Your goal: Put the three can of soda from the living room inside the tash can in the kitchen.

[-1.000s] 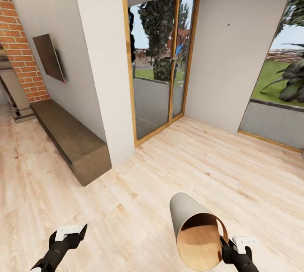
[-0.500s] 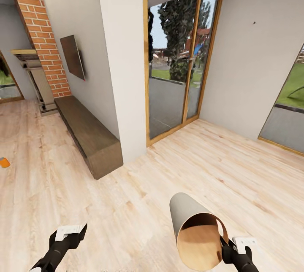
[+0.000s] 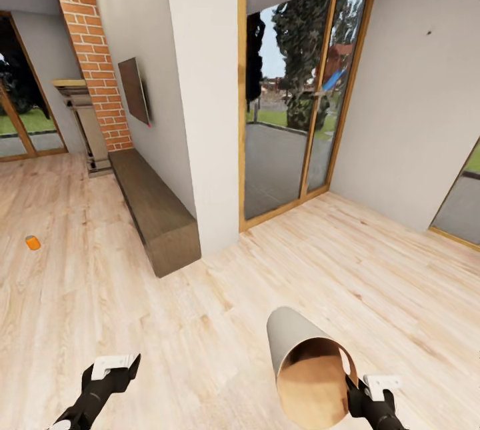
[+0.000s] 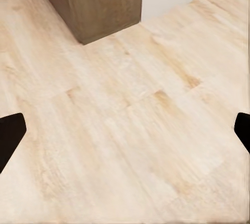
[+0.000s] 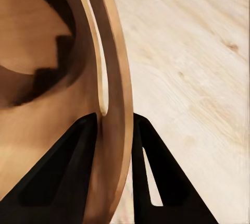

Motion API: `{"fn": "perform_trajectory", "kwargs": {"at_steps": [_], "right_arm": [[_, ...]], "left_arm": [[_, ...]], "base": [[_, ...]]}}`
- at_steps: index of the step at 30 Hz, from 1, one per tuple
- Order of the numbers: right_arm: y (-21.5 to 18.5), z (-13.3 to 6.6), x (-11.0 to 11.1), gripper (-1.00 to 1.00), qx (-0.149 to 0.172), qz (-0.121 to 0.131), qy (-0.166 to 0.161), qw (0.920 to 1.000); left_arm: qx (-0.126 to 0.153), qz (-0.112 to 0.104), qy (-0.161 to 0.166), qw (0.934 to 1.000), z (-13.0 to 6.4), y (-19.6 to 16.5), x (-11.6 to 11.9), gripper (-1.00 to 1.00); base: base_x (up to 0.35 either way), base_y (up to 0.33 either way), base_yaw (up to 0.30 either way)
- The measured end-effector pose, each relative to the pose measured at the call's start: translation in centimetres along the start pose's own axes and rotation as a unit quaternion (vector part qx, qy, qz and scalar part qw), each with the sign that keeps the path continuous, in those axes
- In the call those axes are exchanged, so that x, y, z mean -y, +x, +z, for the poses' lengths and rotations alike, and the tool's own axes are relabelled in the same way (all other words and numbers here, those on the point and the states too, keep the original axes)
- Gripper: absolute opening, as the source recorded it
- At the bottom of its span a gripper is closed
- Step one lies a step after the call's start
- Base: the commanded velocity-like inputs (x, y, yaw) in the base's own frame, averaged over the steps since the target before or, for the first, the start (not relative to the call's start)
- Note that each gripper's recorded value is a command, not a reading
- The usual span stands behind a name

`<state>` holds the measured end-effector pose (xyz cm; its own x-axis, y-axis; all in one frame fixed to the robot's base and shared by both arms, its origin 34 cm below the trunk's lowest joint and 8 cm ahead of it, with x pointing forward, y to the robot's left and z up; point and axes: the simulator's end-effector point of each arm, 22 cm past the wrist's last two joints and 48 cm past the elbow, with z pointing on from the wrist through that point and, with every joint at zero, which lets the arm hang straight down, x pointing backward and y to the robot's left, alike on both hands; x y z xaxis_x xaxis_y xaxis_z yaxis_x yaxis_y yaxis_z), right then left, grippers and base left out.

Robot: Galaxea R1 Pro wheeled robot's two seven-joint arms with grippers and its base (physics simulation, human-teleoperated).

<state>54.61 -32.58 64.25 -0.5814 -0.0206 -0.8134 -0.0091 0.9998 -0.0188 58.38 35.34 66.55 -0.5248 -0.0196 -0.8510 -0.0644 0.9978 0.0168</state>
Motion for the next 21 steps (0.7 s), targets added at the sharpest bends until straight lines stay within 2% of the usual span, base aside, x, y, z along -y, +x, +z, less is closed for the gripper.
{"fn": "perform_trajectory", "kwargs": {"at_steps": [3, 8, 11, 21], "right_arm": [[0.6, 0.5, -1.1, -1.00, -0.013, 0.004, 0.002, 0.9999], [0.2, 1.4, -3.8, -1.00, -0.020, 0.011, -0.018, 0.9996], [-0.4, 1.8, -3.7, -1.00, -0.020, 0.012, -0.017, 0.9996], [-2.9, 3.1, -3.2, -1.00, -0.015, 0.012, -0.014, 0.9997]], "left_arm": [[-0.010, -0.004, 0.001, 0.9999, 0.5, 0.4, 1.1, 1.00], [-0.025, -0.017, 0.006, 0.9995, 1.2, 0.7, 2.6, 1.00], [-0.033, -0.023, 0.008, 0.9992, 1.6, 0.9, 3.2, 1.00], [-0.060, -0.024, 0.005, 0.9979, 3.0, 1.0, 2.7, 1.00]], "base": [[0.000, 0.000, 0.000], [0.000, 0.000, 0.000], [0.000, 0.000, 0.000], [0.006, 0.000, 0.002]]}}
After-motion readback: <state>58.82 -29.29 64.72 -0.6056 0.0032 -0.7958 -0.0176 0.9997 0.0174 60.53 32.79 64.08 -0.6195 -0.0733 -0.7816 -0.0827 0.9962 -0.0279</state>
